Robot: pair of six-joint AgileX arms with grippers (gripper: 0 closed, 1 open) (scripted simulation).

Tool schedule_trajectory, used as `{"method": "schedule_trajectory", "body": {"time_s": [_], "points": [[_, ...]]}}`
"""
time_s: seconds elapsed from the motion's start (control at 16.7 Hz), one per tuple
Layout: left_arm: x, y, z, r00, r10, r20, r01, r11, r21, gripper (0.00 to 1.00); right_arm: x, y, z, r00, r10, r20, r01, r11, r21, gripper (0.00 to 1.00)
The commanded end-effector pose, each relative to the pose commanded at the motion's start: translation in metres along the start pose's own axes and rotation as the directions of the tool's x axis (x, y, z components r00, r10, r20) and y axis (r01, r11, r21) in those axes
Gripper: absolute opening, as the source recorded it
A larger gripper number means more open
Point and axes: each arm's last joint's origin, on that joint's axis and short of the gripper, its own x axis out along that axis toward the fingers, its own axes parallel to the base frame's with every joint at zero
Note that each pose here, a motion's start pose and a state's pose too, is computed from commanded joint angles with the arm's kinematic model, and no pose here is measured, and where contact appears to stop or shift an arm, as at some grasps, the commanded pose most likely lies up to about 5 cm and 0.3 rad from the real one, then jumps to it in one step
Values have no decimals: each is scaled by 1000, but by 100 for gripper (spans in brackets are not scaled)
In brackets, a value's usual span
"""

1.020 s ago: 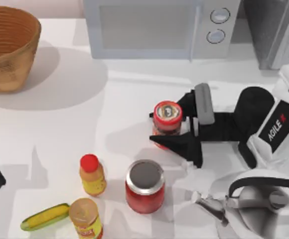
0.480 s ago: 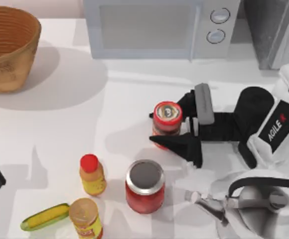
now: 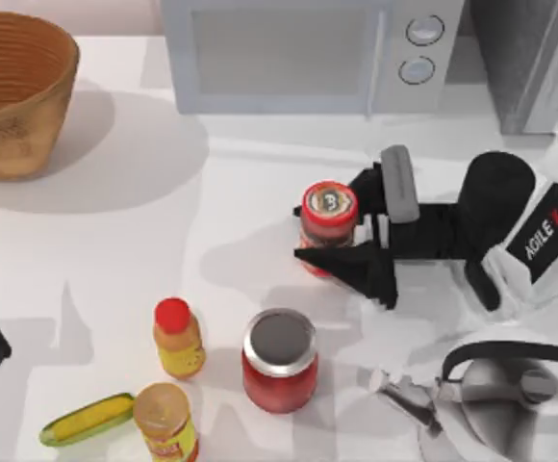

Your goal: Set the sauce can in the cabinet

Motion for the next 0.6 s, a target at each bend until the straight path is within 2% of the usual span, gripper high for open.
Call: {"method": "schedule_trajectory", "body": {"time_s": [0.36,0.6], "points": [[0,0,0,1000,0,0,0,1000,0,100,-1,-3,43,1000,6,-17,-5,998,68,0],[0,0,0,1000,0,0,0,1000,0,100,4,7,89,1000,14,-17,-13,998,56,0]]}}
